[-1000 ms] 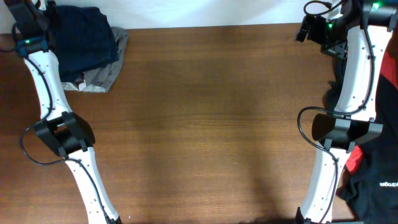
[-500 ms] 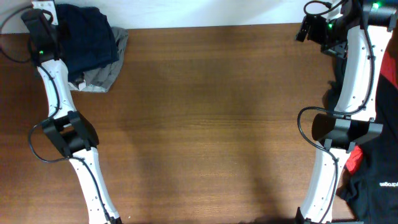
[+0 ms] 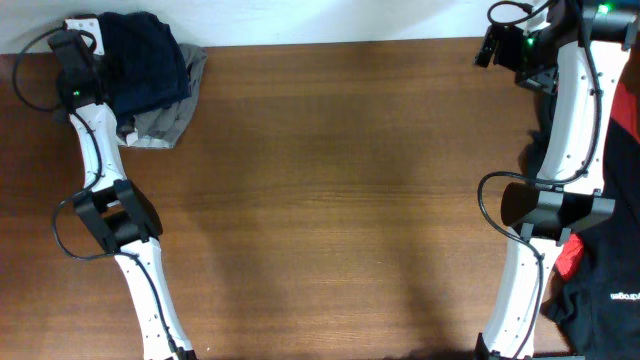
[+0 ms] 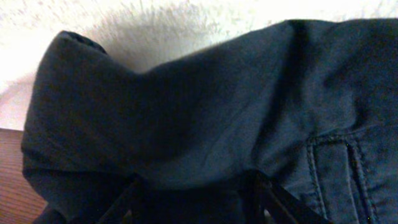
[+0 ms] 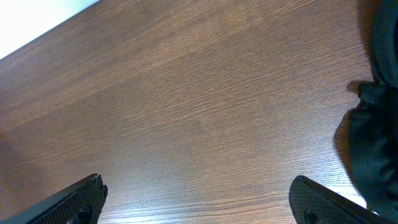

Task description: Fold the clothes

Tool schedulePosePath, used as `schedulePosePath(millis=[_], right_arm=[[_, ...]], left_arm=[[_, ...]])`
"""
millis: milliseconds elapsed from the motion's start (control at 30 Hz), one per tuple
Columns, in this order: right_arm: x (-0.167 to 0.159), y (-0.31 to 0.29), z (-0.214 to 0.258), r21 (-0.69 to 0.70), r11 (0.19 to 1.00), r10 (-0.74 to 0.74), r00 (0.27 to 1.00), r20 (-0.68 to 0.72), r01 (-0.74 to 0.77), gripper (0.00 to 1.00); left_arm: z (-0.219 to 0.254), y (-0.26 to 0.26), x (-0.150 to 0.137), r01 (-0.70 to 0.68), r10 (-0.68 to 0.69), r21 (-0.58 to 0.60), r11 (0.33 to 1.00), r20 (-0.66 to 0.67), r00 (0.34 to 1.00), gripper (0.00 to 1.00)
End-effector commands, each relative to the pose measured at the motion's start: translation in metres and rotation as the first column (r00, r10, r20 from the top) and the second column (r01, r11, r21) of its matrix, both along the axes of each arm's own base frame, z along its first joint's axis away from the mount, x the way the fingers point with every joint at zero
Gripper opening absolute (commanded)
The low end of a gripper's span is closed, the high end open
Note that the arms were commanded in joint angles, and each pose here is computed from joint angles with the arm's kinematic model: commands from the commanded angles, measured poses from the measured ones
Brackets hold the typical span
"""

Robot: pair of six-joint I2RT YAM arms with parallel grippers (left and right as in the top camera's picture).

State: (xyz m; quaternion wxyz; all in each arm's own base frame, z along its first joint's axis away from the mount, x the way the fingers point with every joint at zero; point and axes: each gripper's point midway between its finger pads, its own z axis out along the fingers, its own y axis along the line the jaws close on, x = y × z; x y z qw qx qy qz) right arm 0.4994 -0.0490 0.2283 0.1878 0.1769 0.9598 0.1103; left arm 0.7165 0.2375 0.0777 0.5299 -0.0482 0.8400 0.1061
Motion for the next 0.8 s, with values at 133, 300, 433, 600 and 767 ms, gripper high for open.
schedulePosePath(millis=[133, 300, 433, 600, 767], right_arm=[[0.000, 0.012, -0.004, 0.018, 1.000, 0.018, 1.000, -0.014, -0.018, 0.99], [0.000, 0.012, -0.004, 0.017, 1.000, 0.018, 1.000, -0.014, -0.018, 0.99], [0.000, 0.012, -0.004, 0.016, 1.000, 0.021, 1.000, -0.014, -0.021, 0.99], [0.000, 0.012, -0.004, 0.016, 1.000, 0.021, 1.000, -0.013, -0.021, 0.99], [0.000, 0.012, -0.004, 0.016, 1.000, 0.021, 1.000, -0.013, -0.021, 0.99]], left_arm=[[0.025, -0.009, 0.003, 0.035, -0.035, -0.007, 0.999, 0.038, 0.999, 0.58], [0.093, -0.039, 0.001, 0.140, -0.137, -0.019, 0.990, 0.096, 0.986, 0.63], [0.132, -0.059, -0.012, 0.174, -0.171, -0.036, 0.984, 0.078, 0.982, 0.63], [0.144, -0.086, -0.019, 0.223, -0.220, -0.066, 0.973, 0.042, 0.975, 0.63], [0.131, -0.105, -0.014, 0.258, -0.257, -0.076, 0.963, 0.028, 0.966, 0.64]])
